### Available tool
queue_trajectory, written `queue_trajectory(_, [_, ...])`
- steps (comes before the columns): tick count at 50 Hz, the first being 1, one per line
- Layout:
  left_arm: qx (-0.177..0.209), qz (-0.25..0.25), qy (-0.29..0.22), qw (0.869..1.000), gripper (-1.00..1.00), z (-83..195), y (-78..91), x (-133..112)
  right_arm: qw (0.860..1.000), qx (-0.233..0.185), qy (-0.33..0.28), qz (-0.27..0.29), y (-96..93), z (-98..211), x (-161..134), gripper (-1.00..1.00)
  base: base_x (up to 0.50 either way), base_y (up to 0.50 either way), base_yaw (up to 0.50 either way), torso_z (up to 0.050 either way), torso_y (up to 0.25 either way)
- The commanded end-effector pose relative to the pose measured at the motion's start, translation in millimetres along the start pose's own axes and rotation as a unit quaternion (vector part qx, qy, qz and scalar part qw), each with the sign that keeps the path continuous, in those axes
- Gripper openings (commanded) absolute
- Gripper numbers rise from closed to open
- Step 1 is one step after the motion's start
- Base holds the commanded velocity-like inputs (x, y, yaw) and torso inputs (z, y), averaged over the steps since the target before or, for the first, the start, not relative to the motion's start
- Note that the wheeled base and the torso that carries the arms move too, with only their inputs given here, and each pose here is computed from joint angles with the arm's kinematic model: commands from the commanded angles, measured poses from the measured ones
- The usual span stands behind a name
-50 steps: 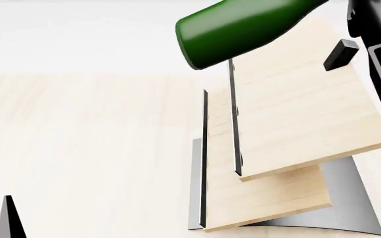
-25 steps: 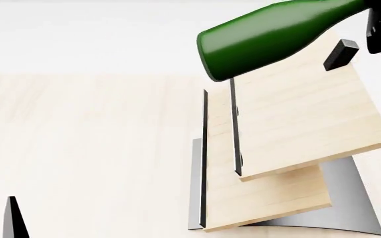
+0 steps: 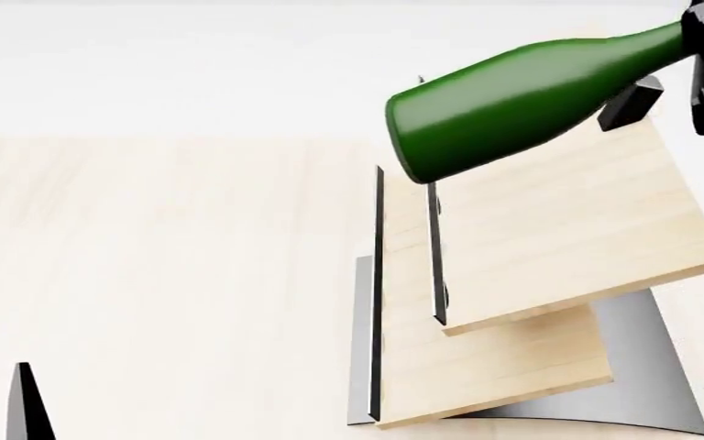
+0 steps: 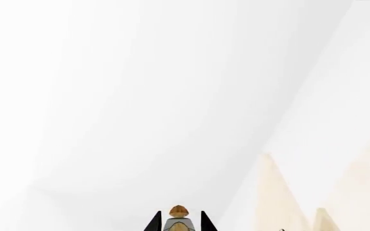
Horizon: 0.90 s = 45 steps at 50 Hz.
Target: Put the wine bottle on the wine rack.
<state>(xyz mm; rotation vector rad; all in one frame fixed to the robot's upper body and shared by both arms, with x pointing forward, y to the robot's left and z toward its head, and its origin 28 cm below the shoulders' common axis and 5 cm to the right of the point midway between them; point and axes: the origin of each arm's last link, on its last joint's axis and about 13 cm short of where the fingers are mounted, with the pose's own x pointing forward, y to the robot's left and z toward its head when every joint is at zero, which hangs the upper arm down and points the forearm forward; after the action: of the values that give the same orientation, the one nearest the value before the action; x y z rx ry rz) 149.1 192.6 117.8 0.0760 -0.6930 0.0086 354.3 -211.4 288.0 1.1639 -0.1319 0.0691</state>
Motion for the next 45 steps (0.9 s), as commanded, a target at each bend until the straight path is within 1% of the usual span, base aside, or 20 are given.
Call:
queue_trajectory(1, [0.001,0.000,0.001,1.000,1.00,0,0.0,0,1.000,-0.010,-0.014,0.008,-4.3,5,-2,-1.00,0.00,0.00,0.00,0.000,0.000])
queue_trajectory(8, [-0.001,-0.002,0.002,1.000,1.00,-1,-1.4,-1,1.000,-0.013,-0.016,0.003,-8.7,6,-4,-1.00,0.00,0.00,0.00,0.000,0.001])
queue_trajectory(34, [-0.001,-0.003,0.003,1.000,1.00,-2,-1.8,-1,0.999,-0.028,-0.014,0.000,-14.8,5,-6,-1.00,0.00,0.00,0.00,0.000,0.001])
queue_trajectory(45, [0.000,-0.003,0.004,1.000,1.00,-2,-1.8,-1,0.999,-0.028,-0.015,-0.008,-24.4,3,-4,-1.00,0.00,0.00,0.00,0.001,0.001])
